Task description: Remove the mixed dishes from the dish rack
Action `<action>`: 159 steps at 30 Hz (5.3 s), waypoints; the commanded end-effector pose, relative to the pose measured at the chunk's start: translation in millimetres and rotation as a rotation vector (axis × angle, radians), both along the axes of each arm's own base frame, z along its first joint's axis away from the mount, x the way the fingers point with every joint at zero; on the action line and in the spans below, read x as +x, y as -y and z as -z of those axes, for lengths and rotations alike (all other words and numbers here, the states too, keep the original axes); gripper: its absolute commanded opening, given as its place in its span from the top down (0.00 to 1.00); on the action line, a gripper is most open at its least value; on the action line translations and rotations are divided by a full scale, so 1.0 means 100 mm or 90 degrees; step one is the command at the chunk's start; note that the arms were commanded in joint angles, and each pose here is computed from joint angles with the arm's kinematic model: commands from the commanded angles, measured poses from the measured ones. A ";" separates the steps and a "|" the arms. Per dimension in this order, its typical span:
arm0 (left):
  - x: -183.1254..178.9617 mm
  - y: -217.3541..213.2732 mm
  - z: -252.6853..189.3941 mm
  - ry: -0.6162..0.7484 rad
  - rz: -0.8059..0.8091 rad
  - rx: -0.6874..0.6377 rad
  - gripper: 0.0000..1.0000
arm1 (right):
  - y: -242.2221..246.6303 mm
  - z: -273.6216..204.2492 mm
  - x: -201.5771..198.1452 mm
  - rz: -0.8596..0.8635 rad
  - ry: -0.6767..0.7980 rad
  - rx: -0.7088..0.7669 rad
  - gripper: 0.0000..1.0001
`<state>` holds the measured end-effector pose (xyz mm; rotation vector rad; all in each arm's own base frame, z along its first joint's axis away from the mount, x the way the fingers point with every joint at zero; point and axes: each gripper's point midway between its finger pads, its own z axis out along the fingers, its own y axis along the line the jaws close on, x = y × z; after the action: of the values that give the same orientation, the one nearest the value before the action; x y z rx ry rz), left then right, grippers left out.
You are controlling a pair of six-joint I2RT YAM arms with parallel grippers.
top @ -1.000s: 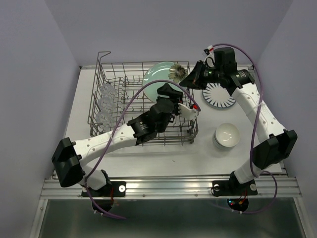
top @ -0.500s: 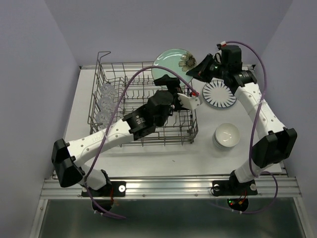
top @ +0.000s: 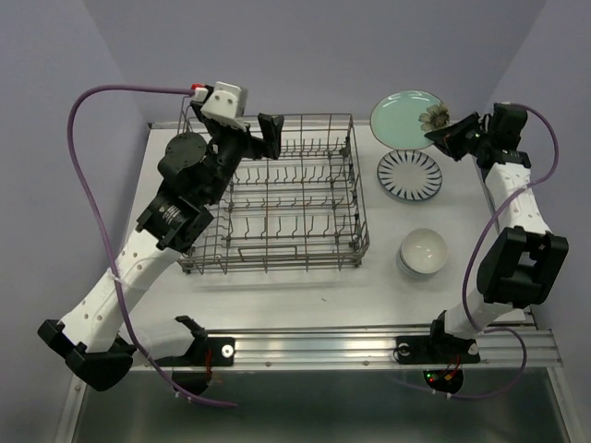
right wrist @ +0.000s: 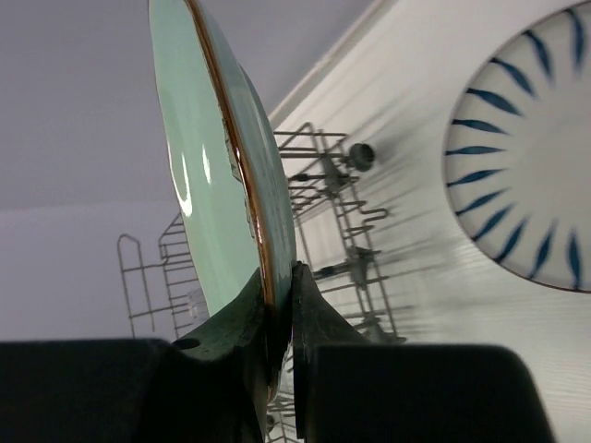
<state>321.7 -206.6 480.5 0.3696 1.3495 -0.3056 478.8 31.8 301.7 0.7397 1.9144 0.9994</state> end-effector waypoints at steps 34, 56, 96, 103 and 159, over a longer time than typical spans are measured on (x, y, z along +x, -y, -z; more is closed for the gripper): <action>0.53 -2.08 1.67 -0.407 -0.386 -0.245 0.01 | 0.90 1.87 0.21 0.031 -0.122 -0.079 0.82; 0.31 -2.22 1.43 -0.395 -0.429 -0.218 0.01 | 0.83 2.06 0.02 0.054 -0.270 -0.248 0.23; 0.73 -1.73 1.48 -0.459 -0.424 -0.092 0.01 | -1.34 0.86 -0.37 -0.177 -0.035 -0.479 0.00; 0.81 -1.63 1.58 -0.473 -0.420 -0.076 0.01 | -1.48 1.21 -0.47 -0.179 -0.089 -0.493 0.28; 1.40 -1.88 2.77 -0.424 -0.902 -0.125 0.01 | -1.56 1.55 -0.75 -0.168 -0.113 -0.478 0.99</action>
<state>460.8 -33.0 188.9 -0.8274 2.0038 0.6555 407.5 183.8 144.0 0.1410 2.3640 0.2582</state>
